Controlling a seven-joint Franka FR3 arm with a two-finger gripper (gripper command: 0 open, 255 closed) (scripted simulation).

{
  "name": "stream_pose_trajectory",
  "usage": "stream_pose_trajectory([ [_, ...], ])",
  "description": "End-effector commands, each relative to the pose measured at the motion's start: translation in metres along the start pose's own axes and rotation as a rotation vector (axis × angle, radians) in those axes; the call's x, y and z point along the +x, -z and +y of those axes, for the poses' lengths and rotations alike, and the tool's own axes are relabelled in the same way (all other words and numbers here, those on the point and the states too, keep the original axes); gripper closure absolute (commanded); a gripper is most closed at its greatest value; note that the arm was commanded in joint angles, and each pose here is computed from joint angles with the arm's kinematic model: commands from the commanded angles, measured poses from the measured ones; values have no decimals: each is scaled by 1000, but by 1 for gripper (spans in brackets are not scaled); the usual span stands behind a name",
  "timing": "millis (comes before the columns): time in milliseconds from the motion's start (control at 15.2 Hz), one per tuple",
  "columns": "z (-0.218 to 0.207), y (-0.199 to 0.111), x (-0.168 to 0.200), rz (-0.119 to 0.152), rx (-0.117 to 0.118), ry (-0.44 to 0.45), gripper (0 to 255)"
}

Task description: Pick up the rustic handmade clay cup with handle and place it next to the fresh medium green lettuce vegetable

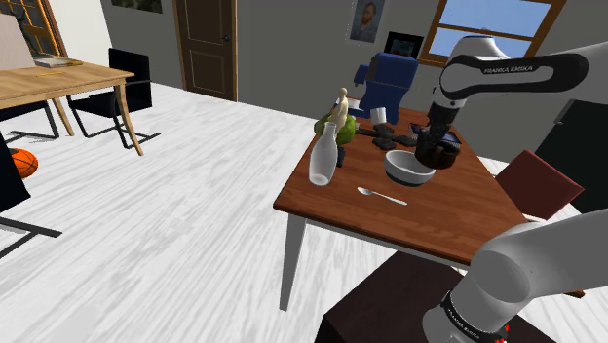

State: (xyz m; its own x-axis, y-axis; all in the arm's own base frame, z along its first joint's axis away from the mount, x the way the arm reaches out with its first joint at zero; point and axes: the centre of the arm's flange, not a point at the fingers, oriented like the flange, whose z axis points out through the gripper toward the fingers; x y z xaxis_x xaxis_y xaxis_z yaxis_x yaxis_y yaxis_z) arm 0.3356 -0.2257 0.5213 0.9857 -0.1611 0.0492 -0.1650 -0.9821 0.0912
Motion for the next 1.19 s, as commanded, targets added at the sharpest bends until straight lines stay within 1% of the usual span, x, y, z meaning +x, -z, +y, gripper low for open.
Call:
stream_pose_trajectory([
  [0,2,12,0,1,0,0,255],
  [726,8,70,3,1,0,0,255],
  [1122,6,67,82,1,0,0,255],
])
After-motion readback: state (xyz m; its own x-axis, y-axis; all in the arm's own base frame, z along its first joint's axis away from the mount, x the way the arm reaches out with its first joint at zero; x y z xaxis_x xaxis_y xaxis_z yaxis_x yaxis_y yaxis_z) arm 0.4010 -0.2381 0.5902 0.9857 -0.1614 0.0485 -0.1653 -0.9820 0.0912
